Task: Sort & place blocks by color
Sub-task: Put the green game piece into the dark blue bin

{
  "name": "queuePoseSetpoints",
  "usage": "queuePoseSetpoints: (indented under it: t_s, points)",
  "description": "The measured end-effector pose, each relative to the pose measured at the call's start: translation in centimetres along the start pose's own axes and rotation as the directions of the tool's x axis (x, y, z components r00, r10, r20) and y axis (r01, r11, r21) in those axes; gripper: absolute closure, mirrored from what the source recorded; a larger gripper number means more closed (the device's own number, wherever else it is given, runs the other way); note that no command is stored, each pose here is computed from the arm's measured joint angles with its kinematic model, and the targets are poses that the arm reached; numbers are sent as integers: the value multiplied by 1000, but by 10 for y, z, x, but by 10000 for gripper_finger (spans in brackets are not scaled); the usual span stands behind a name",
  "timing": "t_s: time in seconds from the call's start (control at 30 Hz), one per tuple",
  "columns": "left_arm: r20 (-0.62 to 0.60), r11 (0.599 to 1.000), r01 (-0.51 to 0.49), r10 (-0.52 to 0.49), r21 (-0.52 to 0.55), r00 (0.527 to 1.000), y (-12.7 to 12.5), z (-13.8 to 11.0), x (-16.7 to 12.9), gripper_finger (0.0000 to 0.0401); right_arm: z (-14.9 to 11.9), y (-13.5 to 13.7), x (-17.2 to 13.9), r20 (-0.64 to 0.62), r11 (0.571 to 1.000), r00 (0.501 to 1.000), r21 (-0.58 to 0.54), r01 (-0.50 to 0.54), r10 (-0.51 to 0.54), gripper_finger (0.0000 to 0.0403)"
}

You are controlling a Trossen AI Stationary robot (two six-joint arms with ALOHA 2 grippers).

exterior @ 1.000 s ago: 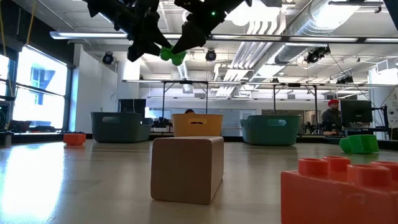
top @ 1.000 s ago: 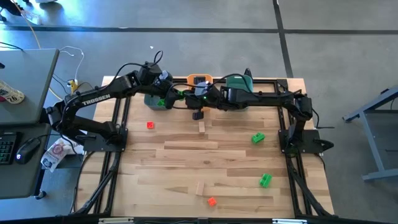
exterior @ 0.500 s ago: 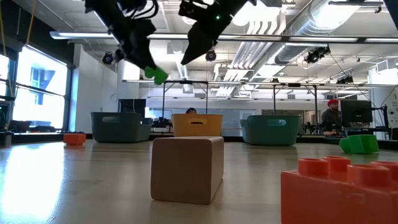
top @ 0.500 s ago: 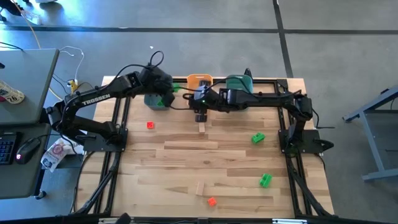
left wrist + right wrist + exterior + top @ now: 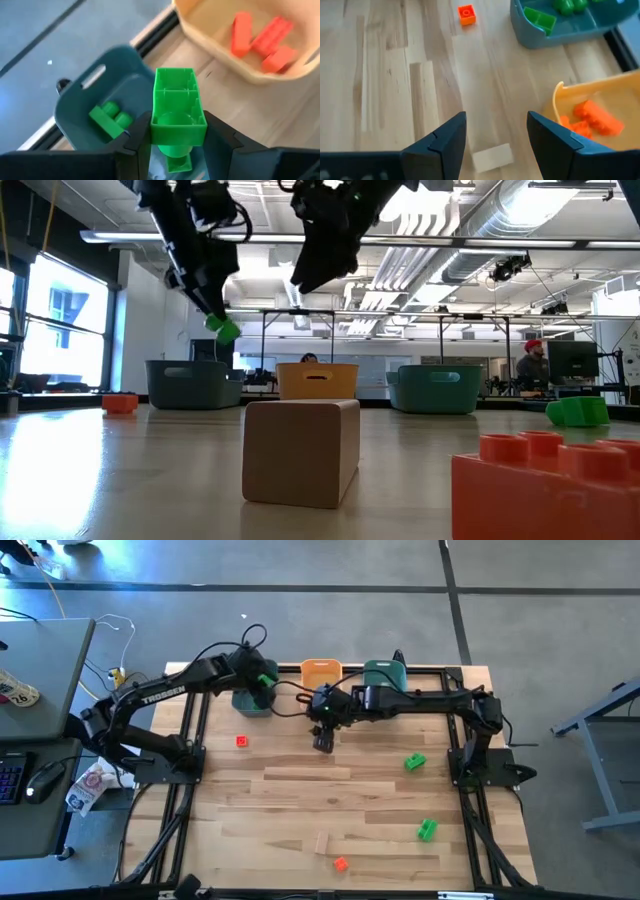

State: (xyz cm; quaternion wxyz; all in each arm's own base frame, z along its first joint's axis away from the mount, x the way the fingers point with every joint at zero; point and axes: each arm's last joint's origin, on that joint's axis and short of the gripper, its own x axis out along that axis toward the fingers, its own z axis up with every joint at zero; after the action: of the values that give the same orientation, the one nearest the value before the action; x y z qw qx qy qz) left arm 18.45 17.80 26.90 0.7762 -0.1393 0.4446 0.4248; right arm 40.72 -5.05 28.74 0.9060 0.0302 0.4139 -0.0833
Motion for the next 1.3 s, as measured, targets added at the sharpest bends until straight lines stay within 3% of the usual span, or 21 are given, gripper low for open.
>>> queuePoseSetpoints:
  t_s: [0.27, 0.63, 0.8, 0.9, 1.07, 1.3]
  points:
    - [-92, 1000, -16, 17, 14, 996, 9, -8, 24, 290, -9, 2, 20, -81, 968, 997, 248, 22, -2, 209]
    - [-110, 998, -46, 42, -35, 993, 24, -9, 28, 285, -36, 3, 73, -256, 845, 965, 501, 185, -59, 209]
    - [-121, 998, -54, 48, -44, 991, 28, -10, 29, 284, -51, 6, 82, -372, 778, 920, 541, 321, -121, 209]
    - [-121, 997, -54, 48, -46, 992, 28, -10, 29, 283, -53, 10, 84, -380, 752, 914, 557, 352, -146, 209]
    - [-120, 998, -51, 45, -49, 992, 28, -10, 29, 280, -54, 18, 83, -368, 725, 908, 568, 389, -199, 209]
    - [-119, 998, -52, 46, -47, 992, 28, -10, 29, 249, -54, 28, 82, -356, 727, 907, 560, 398, -223, 209]
